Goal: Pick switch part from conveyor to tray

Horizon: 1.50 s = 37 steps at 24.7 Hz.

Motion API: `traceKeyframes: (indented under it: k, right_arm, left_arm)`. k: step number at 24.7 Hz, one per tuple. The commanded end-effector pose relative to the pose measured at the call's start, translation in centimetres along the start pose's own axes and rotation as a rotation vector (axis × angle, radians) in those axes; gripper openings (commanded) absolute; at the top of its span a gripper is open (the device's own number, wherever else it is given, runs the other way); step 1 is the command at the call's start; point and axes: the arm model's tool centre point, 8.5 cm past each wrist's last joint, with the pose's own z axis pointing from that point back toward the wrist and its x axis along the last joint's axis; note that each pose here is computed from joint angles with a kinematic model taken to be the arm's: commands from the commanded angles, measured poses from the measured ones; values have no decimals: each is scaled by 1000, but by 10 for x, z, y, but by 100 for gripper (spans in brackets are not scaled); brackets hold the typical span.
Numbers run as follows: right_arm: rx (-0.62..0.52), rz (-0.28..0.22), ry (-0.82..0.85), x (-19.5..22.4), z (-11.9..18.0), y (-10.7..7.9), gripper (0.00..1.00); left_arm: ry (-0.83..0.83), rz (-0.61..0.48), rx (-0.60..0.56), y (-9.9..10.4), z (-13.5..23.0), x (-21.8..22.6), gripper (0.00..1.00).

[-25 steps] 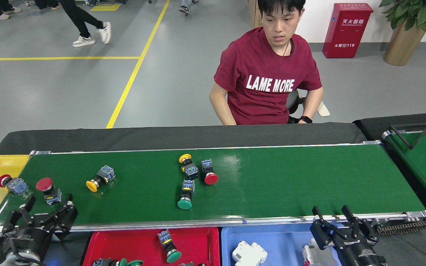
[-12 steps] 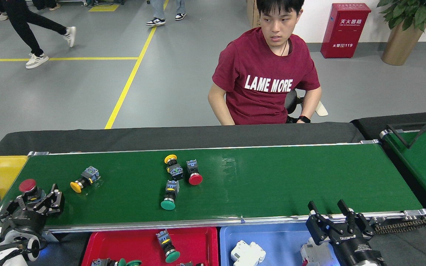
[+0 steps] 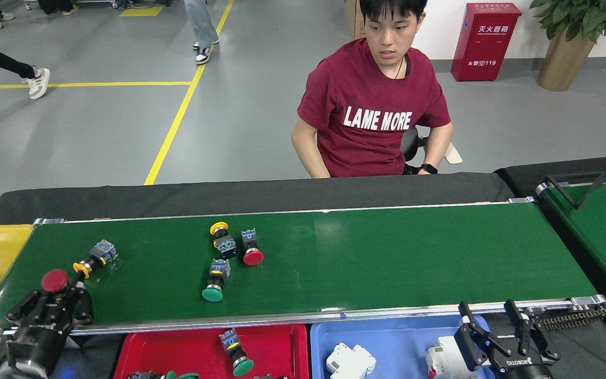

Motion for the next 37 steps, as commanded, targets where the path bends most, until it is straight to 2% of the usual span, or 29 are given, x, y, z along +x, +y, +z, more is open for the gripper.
traceKeyframes:
  k: [1, 2, 3, 5, 6, 10, 15, 20, 23, 28, 32, 37]
  right_arm:
    - [-30, -3, 17, 0, -2, -7, 94]
    - [-32, -3, 31, -1, -2, -7, 94]
    - [-32, -1, 42, -2, -2, -7, 94]
    - [-40, 4, 52, -5, -2, -8, 95]
    - [-41, 7, 54, -7, -2, -9, 95]
    - [-49, 8, 69, -12, -1, -11, 95]
    - [-45, 17, 72, -11, 1, -10, 95]
    - [-42, 28, 70, -10, 2, -8, 96]
    - [-42, 25, 71, -9, 2, -8, 96]
    - [-40, 41, 69, -6, 3, -6, 96]
    - [-41, 43, 68, -5, 2, -5, 96]
    - [-40, 44, 67, -2, 2, -4, 96]
  left_arm:
    - [-196, 14, 17, 15, 8, 54, 5]
    - [-307, 75, -7, 6, 15, 99, 16]
    - [-353, 109, -43, -2, 16, 122, 34]
    - [-352, 139, -82, -8, 16, 140, 90]
    - [-335, 152, -78, -8, 15, 142, 100]
    - [-306, 153, -65, -5, 11, 136, 100]
    - [-198, 132, -69, -6, 19, 99, 100]
    - [93, 70, -53, 1, 44, 5, 100]
    - [180, 58, -42, -5, 57, -26, 100]
    - [132, 21, -29, -2, 54, -27, 100]
    - [-9, -21, -70, -6, 24, -22, 100]
    - [-36, -13, -101, -10, -10, -37, 100]
